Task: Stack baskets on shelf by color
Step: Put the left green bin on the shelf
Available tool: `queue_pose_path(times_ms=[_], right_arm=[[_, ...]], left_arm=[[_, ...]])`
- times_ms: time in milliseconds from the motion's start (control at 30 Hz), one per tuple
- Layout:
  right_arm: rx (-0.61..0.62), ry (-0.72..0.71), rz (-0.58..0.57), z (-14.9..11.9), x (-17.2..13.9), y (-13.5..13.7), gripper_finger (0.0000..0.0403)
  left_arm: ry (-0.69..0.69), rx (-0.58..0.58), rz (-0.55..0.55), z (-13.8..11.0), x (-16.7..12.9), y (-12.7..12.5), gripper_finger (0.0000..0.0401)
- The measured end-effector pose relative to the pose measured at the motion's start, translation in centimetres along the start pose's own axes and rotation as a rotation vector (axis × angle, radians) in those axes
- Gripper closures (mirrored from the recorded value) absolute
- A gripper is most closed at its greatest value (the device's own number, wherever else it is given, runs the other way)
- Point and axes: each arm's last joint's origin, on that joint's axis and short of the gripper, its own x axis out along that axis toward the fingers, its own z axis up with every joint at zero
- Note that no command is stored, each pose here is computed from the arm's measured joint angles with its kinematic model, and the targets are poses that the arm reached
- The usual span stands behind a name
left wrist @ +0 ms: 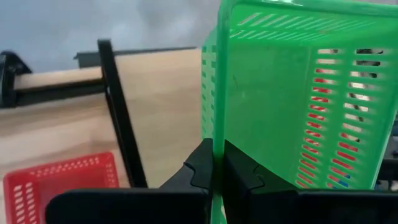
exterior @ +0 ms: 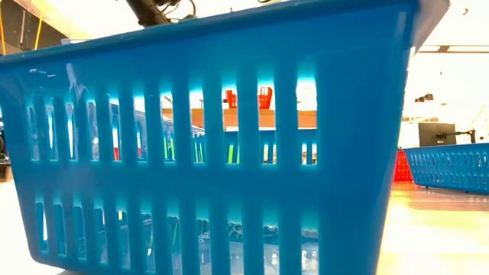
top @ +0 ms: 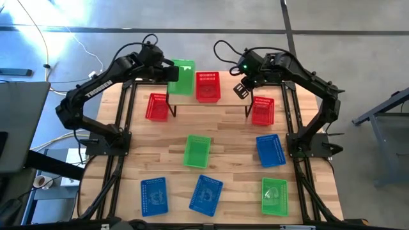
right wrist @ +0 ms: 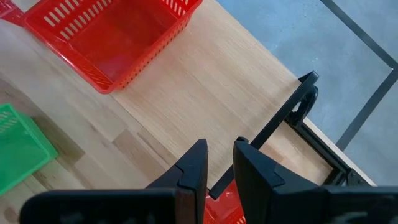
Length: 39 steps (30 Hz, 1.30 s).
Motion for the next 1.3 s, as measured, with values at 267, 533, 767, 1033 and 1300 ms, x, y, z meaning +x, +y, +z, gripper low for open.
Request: queue_pose_path(times_ms=[267, 533, 767, 1033, 1300], right_arm=[[-0.002, 0.007, 0.0, -0.1, 0.0, 0.0, 0.0341], [-0.003, 0.013, -0.002, -0.1, 0.0, 0.0, 0.0341], [0.009, 0.037, -0.01, -0.4, 0.0, -0.1, 0.0341], [-0.007, 0.045, -0.006, -0.7, -0.2, 0.4, 0.0341], [-0.029, 0.039, 0.015, -1.1, -0.6, 1.6, 0.0341]], left_arm=[[0.067, -0.038, 0.029, -0.3, 1.0, 0.2, 0.0396], [0.112, -0.109, 0.052, -0.6, 1.4, 0.4, 0.0396], [0.124, -0.129, 0.05, -0.6, 1.4, 0.5, 0.0396], [0.142, -0.14, 0.1, -0.8, 2.1, 0.7, 0.0396], [0.187, -0.117, 0.098, -0.7, 3.9, 0.6, 0.0396]])
